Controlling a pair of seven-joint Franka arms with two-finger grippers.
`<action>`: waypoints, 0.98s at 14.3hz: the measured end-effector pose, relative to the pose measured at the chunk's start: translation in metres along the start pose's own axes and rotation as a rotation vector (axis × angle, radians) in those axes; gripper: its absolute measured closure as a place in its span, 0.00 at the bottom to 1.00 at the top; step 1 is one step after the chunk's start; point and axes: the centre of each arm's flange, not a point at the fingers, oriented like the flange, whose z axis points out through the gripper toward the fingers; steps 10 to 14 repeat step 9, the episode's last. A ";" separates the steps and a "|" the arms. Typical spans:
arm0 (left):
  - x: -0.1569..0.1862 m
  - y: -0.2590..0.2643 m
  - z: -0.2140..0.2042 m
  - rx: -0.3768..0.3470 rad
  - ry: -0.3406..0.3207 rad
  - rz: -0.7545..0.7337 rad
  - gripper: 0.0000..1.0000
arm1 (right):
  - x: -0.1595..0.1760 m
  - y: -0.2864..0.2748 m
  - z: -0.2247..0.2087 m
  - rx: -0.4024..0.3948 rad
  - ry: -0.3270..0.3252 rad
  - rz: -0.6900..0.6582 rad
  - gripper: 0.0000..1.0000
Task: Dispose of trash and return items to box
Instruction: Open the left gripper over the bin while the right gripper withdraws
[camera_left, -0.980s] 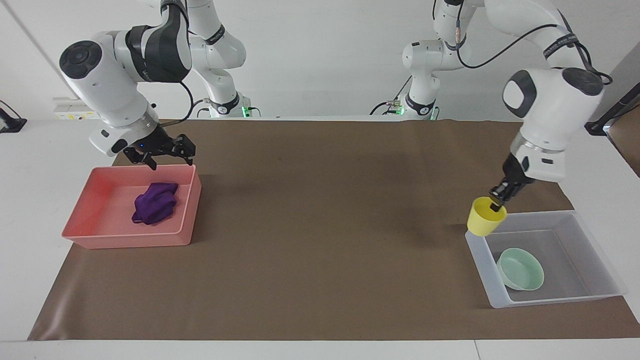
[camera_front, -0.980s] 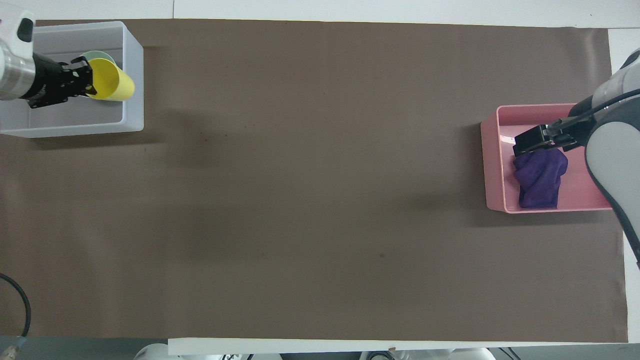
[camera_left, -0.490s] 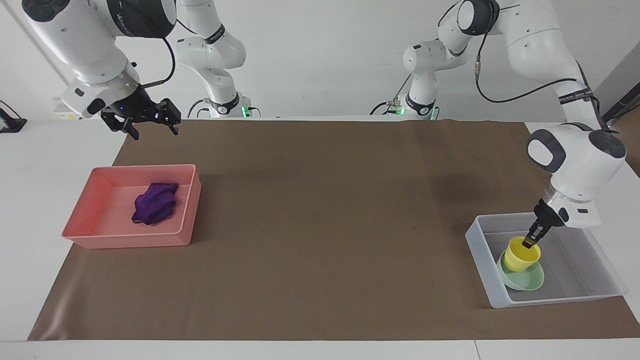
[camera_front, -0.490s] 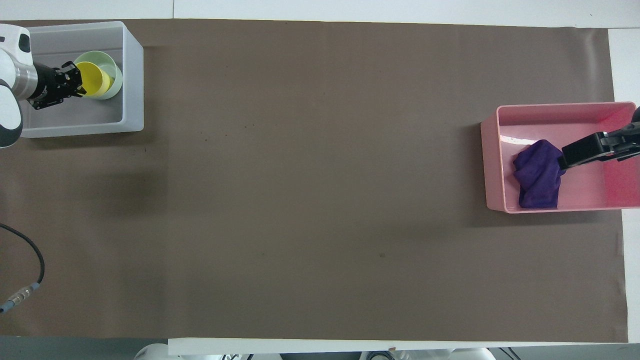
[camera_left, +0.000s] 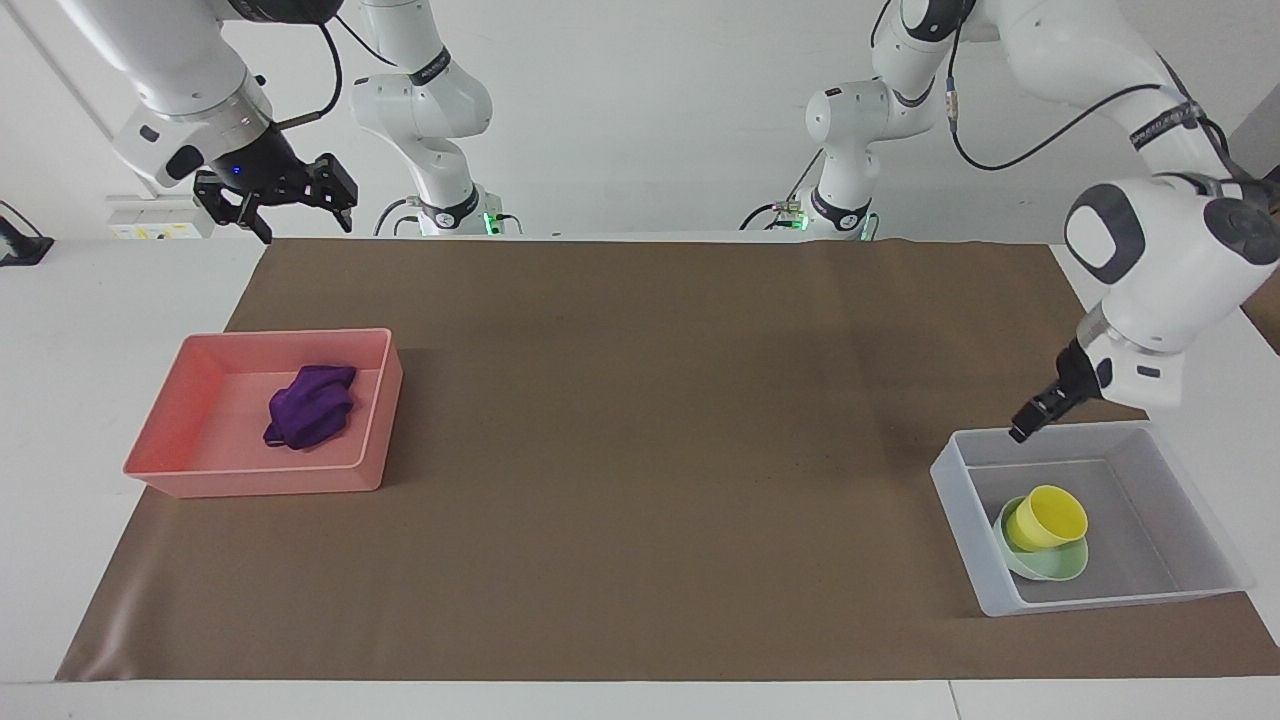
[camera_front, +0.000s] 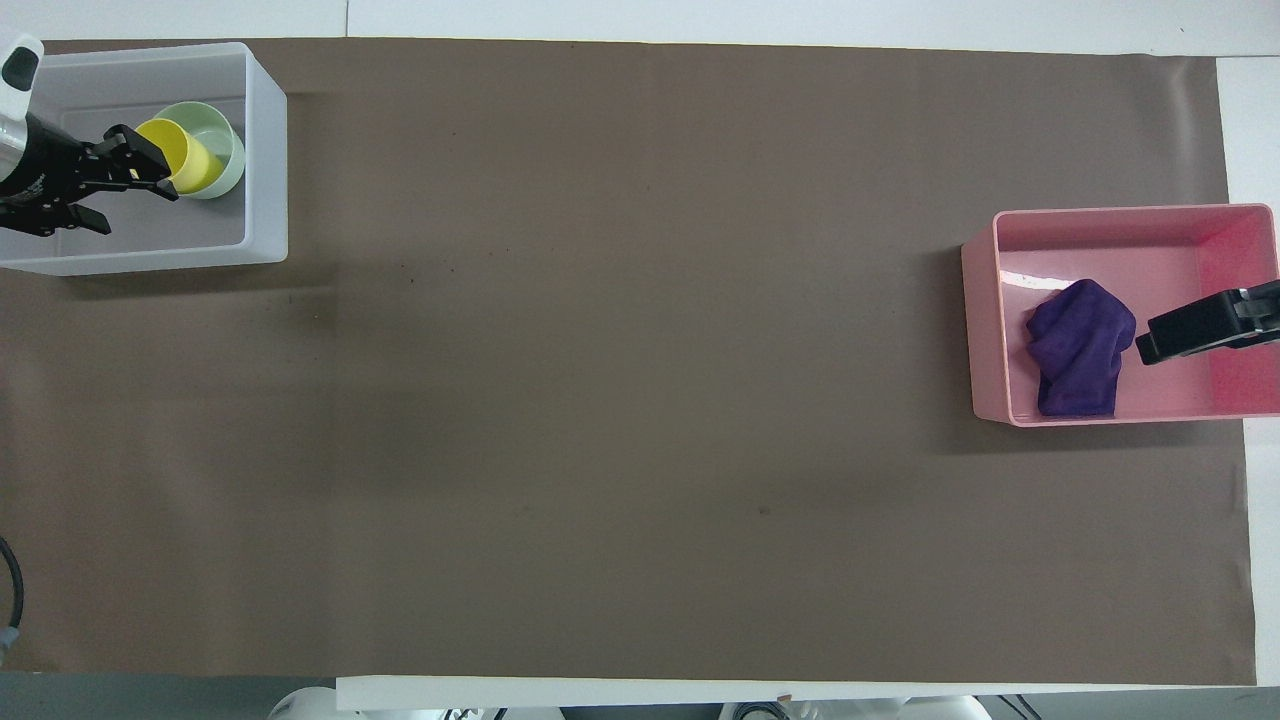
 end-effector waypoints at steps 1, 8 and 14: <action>-0.023 0.007 -0.015 0.010 -0.007 0.029 0.00 | 0.000 -0.001 0.000 0.000 0.000 -0.001 0.00; -0.097 -0.012 -0.100 0.012 0.059 0.379 0.00 | 0.000 0.002 0.000 0.001 0.000 0.004 0.00; -0.090 -0.018 -0.109 0.009 0.066 0.389 0.00 | 0.000 0.003 0.000 0.001 0.000 0.005 0.00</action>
